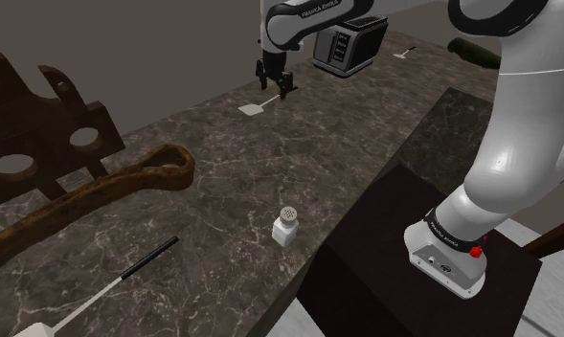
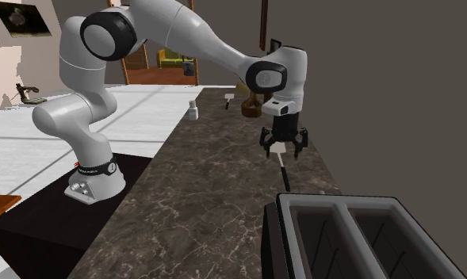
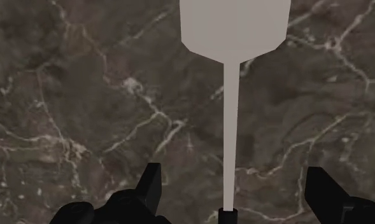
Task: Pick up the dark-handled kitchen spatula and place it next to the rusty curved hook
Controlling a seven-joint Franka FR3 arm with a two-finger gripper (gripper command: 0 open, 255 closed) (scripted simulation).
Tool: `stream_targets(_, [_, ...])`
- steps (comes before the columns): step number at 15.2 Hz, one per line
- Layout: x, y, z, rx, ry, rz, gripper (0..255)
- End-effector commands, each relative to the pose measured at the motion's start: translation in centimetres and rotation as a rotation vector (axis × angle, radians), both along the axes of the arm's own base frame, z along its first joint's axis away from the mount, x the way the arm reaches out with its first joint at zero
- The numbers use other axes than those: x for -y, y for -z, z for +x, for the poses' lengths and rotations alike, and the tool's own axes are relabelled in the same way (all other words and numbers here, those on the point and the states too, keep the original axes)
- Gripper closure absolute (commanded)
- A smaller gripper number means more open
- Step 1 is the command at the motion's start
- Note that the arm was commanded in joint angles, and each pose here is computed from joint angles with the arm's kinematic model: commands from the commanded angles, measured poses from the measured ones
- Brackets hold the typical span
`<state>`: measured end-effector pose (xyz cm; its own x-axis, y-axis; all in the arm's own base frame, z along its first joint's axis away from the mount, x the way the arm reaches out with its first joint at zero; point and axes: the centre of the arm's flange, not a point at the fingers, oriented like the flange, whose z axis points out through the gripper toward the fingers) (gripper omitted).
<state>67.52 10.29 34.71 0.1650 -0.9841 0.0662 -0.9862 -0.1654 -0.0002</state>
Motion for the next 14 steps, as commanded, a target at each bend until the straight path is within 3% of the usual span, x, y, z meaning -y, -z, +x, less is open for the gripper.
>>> stream_targets(1, [0.12,0.87,0.01,0.0,0.0,0.0,0])
stream_targets(8, [0.12,0.86,0.01,0.0,0.0,0.0,0])
stream_targets(9, [0.12,0.86,0.01,0.0,0.0,0.0,255])
stream_targets(14, [0.12,0.86,0.01,0.0,0.0,0.0,255])
